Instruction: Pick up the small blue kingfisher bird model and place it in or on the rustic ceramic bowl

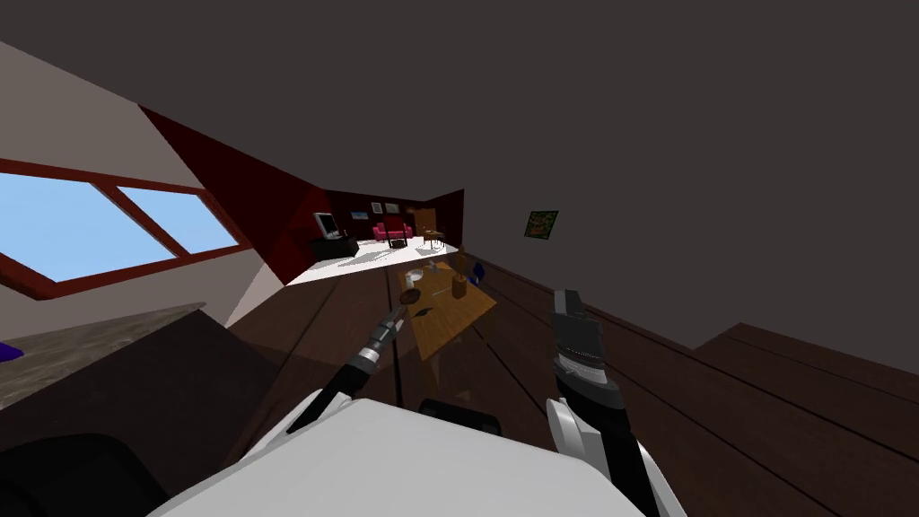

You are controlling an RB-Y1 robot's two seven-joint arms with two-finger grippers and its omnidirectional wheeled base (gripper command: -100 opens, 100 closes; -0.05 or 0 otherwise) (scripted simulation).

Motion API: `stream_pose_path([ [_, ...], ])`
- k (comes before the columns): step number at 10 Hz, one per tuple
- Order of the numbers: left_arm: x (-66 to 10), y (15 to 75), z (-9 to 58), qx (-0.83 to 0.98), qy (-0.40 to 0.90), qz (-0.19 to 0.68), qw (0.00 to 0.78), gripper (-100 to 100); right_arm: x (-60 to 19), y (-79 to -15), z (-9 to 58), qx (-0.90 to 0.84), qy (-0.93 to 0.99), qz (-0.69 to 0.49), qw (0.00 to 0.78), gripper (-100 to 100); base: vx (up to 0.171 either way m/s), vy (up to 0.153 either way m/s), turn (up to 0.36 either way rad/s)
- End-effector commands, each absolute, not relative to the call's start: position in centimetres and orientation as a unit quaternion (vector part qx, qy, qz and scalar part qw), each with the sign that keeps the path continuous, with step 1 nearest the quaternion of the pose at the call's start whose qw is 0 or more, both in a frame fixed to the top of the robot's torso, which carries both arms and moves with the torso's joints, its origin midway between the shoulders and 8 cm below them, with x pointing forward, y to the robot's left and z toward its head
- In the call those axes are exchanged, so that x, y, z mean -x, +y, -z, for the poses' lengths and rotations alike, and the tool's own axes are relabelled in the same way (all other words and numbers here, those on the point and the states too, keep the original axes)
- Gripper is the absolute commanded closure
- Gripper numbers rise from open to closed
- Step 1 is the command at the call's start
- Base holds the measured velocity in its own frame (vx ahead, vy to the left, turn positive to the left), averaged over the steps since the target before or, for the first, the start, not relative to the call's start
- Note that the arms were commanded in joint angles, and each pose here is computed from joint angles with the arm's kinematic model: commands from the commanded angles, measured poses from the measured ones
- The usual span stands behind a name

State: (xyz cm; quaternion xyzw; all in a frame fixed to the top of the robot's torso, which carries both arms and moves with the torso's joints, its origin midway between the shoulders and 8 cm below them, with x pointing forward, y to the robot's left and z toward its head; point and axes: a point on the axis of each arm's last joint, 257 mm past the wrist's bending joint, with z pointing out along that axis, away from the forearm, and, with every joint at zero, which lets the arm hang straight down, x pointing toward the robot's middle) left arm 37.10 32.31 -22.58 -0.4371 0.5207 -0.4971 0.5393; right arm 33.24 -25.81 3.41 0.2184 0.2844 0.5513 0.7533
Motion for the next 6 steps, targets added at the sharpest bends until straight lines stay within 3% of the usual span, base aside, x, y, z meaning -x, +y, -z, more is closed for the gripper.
stream_pose_path([
  [1,-36.0,34.2,26.0,0.469,0.539,0.476,0.513,-100,-33.2,-25.8,-3.4,-0.218,0.284,-0.551,0.753,0,0.018,-0.091,-0.297],
  [6,-34.1,37.9,31.0,0.512,0.566,0.434,0.479,-100,-33.2,-25.8,-3.4,-0.218,0.284,-0.551,0.753,0,0.013,-0.058,-0.111],
])
